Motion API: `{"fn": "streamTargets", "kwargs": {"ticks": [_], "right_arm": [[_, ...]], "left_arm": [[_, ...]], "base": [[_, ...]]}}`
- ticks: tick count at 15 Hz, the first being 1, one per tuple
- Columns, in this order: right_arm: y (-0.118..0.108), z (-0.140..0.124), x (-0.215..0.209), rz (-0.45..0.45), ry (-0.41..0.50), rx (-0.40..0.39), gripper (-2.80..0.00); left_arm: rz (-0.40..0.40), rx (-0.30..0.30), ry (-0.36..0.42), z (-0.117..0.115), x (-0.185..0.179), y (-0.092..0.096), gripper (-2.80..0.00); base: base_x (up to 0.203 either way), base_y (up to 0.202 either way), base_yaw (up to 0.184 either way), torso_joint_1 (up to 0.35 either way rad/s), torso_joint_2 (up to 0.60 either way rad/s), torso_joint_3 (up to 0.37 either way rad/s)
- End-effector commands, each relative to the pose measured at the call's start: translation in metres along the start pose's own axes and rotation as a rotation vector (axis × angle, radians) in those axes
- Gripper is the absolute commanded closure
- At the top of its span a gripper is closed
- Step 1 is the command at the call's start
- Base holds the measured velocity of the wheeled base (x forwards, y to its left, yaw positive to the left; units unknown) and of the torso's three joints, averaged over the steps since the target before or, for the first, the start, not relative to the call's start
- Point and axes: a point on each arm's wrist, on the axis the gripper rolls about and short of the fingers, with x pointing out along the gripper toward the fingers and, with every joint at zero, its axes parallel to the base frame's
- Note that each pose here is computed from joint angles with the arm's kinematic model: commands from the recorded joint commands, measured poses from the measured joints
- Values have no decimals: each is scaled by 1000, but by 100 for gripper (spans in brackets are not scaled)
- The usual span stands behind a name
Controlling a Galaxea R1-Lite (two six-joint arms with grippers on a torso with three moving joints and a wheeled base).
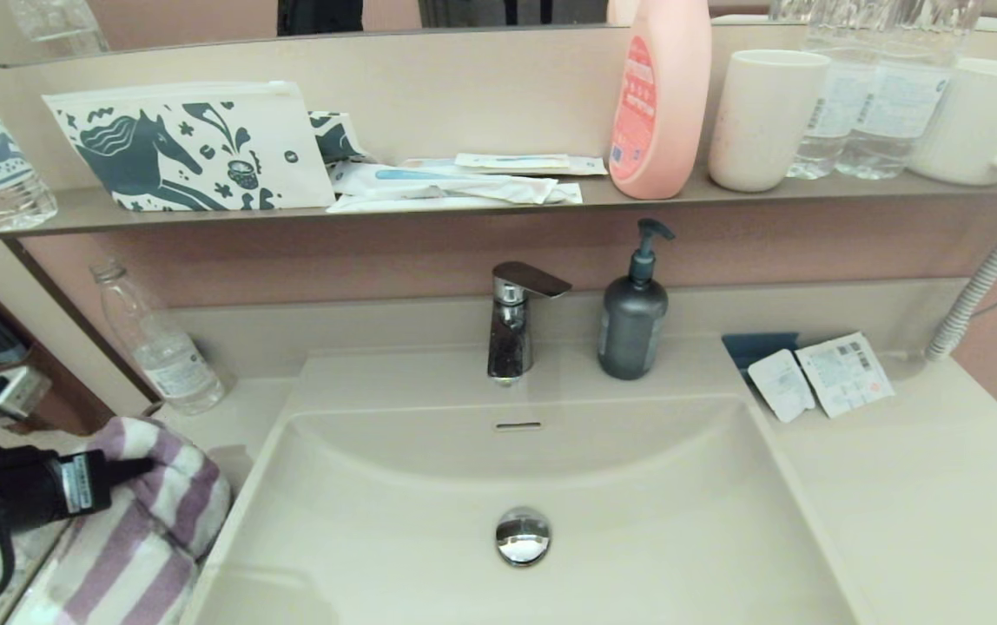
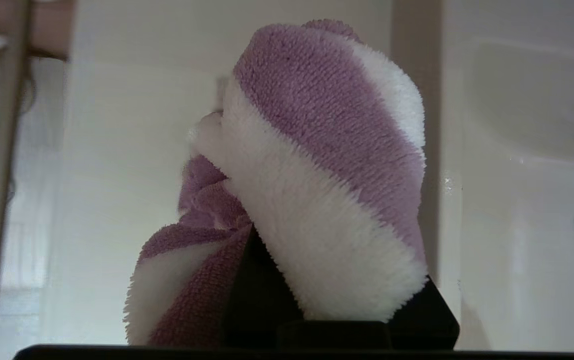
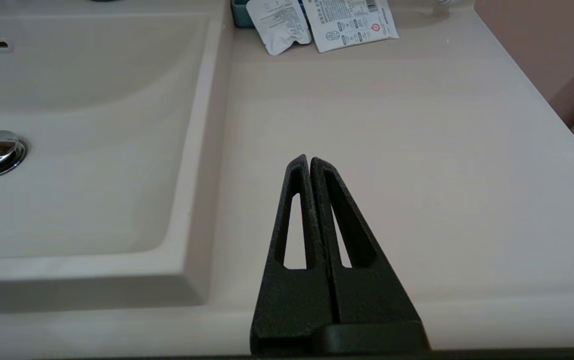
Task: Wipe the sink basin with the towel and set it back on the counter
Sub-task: Wipe the sink
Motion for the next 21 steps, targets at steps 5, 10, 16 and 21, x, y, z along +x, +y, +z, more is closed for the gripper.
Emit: {"fn": "streamTargets", "kwargs": {"ticks": [5,10,16,21], "right_arm": [[0,0,0,0,1,0,0],[0,0,0,1,1,0,0],[0,0,0,1,1,0,0],[0,0,0,0,1,0,0]], "left_arm": [[43,67,215,-32,37,-1,0],[29,57,288,-44,54,2,0],[36,99,207,-43,104,-1,0],[38,113,123,-22,141,-18,0]], "base": [[0,0,0,0,0,0],[0,0,0,0,0,0],[0,0,0,0,0,0],[0,0,0,0,0,0]]}}
